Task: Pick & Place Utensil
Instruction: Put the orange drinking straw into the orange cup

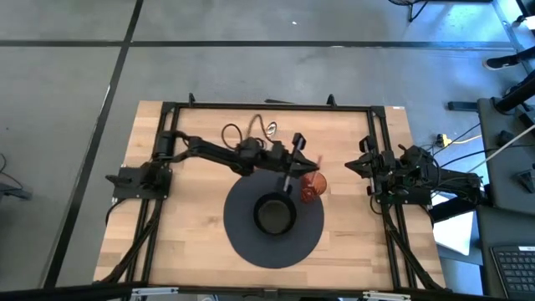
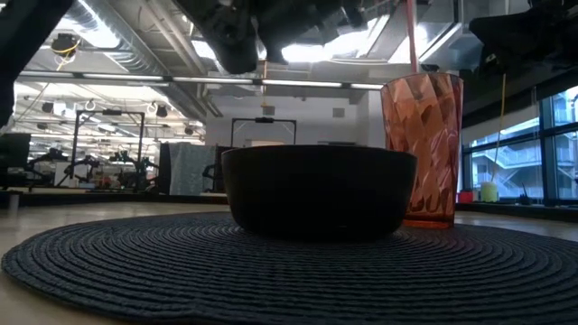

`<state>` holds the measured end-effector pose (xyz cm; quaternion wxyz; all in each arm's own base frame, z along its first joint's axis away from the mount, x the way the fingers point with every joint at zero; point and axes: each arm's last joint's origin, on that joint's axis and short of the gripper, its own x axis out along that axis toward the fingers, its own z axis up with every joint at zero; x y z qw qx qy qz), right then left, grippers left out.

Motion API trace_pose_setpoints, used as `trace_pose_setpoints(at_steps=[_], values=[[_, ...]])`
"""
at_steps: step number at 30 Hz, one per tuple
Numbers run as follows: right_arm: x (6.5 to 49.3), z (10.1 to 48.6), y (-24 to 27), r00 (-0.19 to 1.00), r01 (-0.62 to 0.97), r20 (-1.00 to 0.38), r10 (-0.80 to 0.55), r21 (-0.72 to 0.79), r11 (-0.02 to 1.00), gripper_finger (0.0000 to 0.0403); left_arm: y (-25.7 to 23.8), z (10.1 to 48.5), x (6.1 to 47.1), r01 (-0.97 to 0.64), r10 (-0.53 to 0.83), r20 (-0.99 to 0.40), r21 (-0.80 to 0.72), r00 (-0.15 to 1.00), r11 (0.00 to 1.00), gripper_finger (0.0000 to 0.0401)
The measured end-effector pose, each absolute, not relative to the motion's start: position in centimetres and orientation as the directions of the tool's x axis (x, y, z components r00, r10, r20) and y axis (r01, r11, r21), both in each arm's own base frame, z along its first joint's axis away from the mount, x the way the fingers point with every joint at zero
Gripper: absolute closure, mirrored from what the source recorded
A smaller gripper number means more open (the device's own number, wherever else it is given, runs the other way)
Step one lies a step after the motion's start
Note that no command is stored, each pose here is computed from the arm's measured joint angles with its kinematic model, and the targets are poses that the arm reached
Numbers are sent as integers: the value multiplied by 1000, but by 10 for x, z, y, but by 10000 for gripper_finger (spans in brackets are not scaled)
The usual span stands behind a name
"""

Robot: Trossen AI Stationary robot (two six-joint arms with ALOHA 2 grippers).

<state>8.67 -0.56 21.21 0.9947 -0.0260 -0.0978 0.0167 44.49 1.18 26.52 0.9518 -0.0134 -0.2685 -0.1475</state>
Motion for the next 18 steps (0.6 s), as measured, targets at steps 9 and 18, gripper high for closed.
trace_pose_setpoints(at_steps=[9,18], values=[[87,212,-5,980,-42,191,49,-39,998,391,13,244,460,247,-256,436,78,863,966,398],[87,212,-5,981,-42,190,49,-40,998,391,15,227,466,198,-208,363,67,908,978,398]])
